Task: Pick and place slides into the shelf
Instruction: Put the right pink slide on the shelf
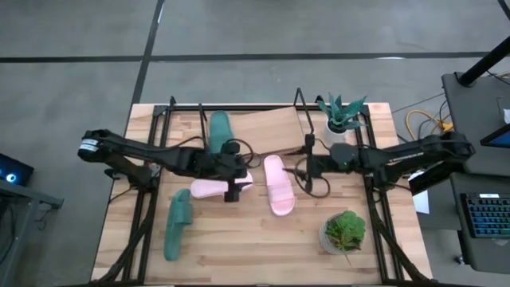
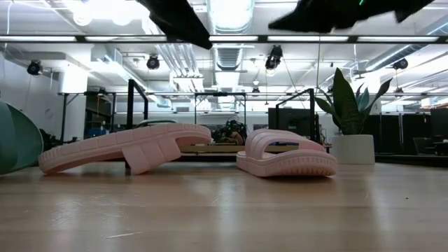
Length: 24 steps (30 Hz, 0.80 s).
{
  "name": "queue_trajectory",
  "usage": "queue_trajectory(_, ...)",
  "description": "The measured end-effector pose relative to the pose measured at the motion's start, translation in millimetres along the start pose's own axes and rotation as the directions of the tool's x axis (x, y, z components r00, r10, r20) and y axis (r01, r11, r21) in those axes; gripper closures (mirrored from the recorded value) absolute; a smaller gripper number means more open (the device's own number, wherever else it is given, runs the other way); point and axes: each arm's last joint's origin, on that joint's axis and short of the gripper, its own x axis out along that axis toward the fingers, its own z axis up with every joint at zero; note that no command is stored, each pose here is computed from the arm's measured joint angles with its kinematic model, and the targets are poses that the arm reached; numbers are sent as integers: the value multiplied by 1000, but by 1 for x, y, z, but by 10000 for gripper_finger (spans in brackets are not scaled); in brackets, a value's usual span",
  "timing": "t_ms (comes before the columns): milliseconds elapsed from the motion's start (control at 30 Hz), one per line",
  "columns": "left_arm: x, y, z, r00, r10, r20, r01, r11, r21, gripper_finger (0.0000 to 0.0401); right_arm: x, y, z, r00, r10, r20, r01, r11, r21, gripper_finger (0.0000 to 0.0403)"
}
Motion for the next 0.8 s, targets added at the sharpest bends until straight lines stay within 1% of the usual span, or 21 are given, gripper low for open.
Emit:
queue_trajectory(100, -4, -7, -3, 1000, -5, -6, 5, 1000, 28, 175, -7, 19, 14, 999, 33, 0, -33, 999, -9, 195)
queue_trajectory(233, -6, -14, -8, 1000, -23, -10, 24, 999, 45, 175, -12, 43, 25, 999, 28, -44, -30, 998, -55, 195)
queue_trajectory(367, -2, -18, -19, 998, -30, -46, 33, 998, 53, 175, -15, 65, 26, 993, 49, -103, -61, 992, -111, 195)
queue_trajectory(467, 1, -19, -25, 997, -29, -65, 33, 998, 58, 175, -14, 79, 21, 985, 81, -153, -101, 987, -128, 195)
queue_trajectory(533, 1, -20, -26, 997, -30, -69, 34, 998, 59, 175, -12, 86, 13, 971, 106, -215, -139, 980, -145, 195)
queue_trajectory(633, 1, -20, -26, 997, -29, -68, 33, 998, 59, 175, -6, 96, -3, 938, 126, -324, -184, 971, -154, 195)
queue_trajectory(700, 1, -20, -26, 997, -28, -68, 32, 998, 59, 175, 0, 104, -11, 920, 132, -369, -203, 966, -161, 195)
queue_trajectory(800, 1, -19, -25, 997, -27, -67, 31, 998, 59, 175, 9, 117, -24, 893, 140, -427, -244, 949, -200, 195)
